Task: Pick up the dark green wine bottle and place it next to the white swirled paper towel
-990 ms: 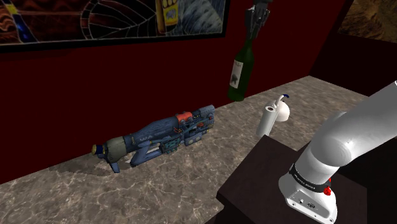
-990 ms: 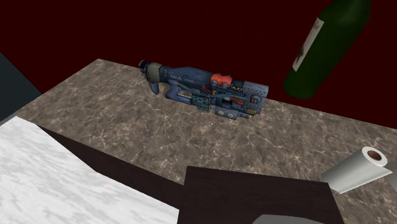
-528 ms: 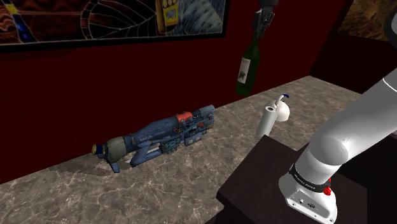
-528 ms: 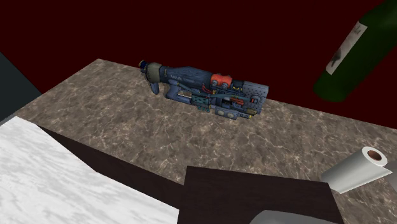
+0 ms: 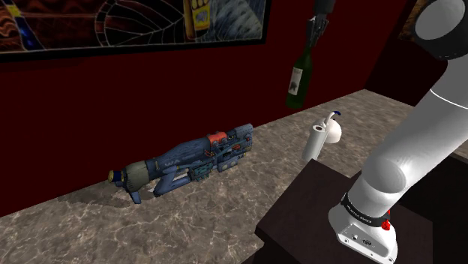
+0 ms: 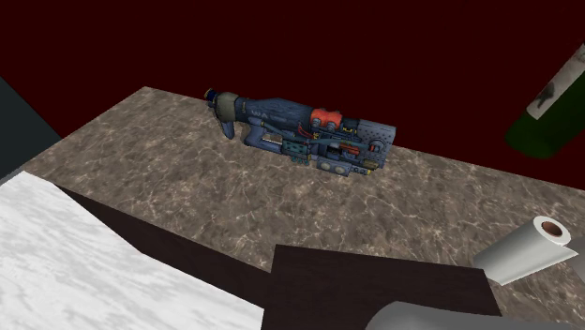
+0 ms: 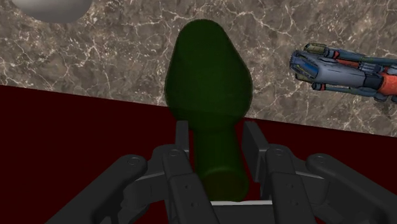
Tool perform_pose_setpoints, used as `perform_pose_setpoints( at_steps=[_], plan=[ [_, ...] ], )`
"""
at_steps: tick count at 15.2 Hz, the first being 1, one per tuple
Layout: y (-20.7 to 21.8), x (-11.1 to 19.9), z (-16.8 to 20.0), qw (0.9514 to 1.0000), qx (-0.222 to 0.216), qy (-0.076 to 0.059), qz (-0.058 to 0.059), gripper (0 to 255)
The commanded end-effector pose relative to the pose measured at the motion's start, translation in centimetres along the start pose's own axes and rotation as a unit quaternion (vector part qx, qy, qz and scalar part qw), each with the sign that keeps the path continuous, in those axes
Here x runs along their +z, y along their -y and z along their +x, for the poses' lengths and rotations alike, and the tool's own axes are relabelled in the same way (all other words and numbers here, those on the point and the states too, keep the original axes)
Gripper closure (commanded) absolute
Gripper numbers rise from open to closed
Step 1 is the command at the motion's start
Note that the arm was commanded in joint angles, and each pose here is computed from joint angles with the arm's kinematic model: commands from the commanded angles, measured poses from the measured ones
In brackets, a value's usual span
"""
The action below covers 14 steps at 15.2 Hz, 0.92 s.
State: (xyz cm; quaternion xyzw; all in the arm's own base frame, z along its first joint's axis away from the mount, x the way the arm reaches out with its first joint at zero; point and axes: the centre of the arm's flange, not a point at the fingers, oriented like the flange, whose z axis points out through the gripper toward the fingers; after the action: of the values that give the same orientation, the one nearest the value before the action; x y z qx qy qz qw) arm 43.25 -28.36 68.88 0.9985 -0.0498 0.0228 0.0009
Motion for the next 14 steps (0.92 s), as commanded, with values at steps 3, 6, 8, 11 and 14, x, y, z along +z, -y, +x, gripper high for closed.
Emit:
perform_pose_setpoints(
  at_steps=[3, 6, 8, 11, 14],
  plan=[
    [-4.9, 1.0, 1.2, 1.0, -0.001, 0.0, 0.0, 255],
    [-5.4, 2.2, 1.3, 1.0, -0.001, 0.0, 0.0, 255],
    [-5.4, 3.2, 1.3, 1.0, -0.001, 0.0, 0.0, 255],
    [-5.4, 4.8, 1.2, 1.0, -0.001, 0.0, 0.0, 255],
    [-5.4, 6.4, 1.1, 1.0, -0.001, 0.0, 0.0, 255]
  ],
)
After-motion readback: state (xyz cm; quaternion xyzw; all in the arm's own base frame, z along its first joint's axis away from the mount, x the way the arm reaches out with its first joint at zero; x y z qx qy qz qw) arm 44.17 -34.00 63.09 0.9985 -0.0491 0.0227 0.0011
